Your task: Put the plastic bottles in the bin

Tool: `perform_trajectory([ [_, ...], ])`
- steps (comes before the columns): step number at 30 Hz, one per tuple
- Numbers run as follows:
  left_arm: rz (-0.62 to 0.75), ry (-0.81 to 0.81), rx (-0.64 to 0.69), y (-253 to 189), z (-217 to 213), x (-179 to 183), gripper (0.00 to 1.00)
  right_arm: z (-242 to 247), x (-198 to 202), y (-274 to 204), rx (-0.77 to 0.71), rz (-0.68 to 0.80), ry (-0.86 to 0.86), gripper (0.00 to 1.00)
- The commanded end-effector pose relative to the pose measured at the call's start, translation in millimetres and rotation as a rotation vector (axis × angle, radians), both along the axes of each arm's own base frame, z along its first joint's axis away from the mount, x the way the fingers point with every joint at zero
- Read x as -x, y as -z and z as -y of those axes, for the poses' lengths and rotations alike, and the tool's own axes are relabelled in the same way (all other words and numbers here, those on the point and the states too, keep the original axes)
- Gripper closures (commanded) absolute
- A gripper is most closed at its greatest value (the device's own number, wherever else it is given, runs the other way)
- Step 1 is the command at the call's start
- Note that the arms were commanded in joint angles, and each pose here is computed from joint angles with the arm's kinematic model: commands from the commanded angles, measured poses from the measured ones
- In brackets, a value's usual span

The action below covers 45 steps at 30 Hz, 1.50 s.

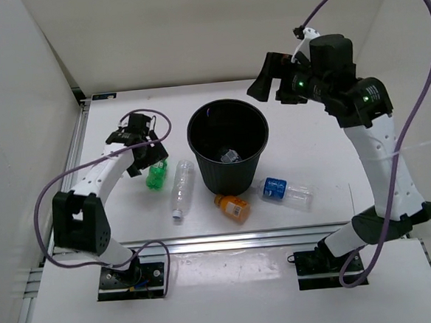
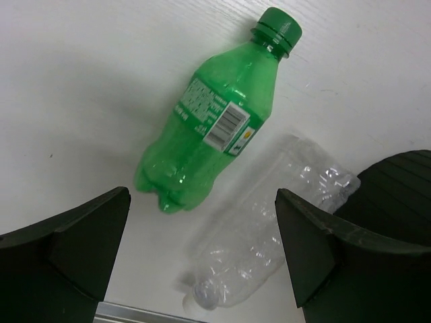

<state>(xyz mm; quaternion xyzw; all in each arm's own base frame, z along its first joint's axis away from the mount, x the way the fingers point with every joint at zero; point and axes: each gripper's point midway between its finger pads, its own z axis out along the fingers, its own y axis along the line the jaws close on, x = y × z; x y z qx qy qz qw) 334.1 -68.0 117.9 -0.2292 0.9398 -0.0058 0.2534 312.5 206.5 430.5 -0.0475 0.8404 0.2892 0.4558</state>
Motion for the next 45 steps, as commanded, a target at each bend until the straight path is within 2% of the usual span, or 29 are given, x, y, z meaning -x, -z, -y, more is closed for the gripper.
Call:
perform_trajectory([
  [1,0.021,0.062,0.006,2,12,-20,0.00,8,3,8,0.042,0.004,0.002,0.00],
  [9,-0.113,0.061,-0.052,54,7,-20,0.00,31,17,-14,0.044,0.074,0.036,0.00],
  [14,-0.195,0.096,-0.037,83,16,-17,0.00,35,25,-1,0.058,0.045,0.035,0.00],
  [16,-0.203,0.086,-0.035,87,17,-17,0.07,36,27,1,0.060,0.041,0.034,0.00],
  [18,-0.164,0.052,-0.011,68,18,-18,0.11,37,26,1,0.070,0.047,0.039,0.00],
  [20,-0.069,0.000,-0.036,34,13,-25,0.31,39,24,5,0.080,0.039,0.049,0.00],
  [23,0.013,-0.117,-0.058,-4,-1,-26,0.50,39,24,8,0.084,0.031,0.049,0.00],
  [26,0.074,-0.178,-0.035,-40,-5,-22,0.54,37,24,16,0.089,0.012,0.040,0.00],
  [27,0.127,-0.188,-0.011,-65,-3,-27,0.58,34,24,14,0.074,0.013,0.035,0.00],
  [29,0.181,-0.202,0.011,-94,0,-28,0.60,31,22,17,0.067,-0.003,0.031,0.00],
  [31,0.313,-0.192,0.073,-152,10,-34,0.60,30,19,20,0.071,-0.011,0.030,0.00],
  [32,0.364,-0.162,0.085,-173,19,-34,0.60,30,20,19,0.064,-0.016,0.034,0.00],
  [33,0.483,-0.132,0.142,-214,29,-38,0.60,30,16,23,0.074,-0.023,0.045,0.00],
  [35,0.542,0.014,0.232,-241,67,-31,0.61,31,15,23,0.068,-0.028,0.059,0.00],
  [37,0.572,0.102,0.259,-252,92,-22,0.61,33,6,37,0.089,-0.062,0.091,0.00],
  [39,0.583,0.254,0.304,-259,134,-6,0.61,40,4,43,0.101,-0.086,0.136,0.00],
  [41,0.582,0.357,0.291,-250,159,0,0.60,50,3,53,0.103,-0.132,0.190,0.00],
  [45,0.510,0.608,0.283,-226,218,13,0.54,74,0,67,0.083,-0.195,0.286,0.00],
])
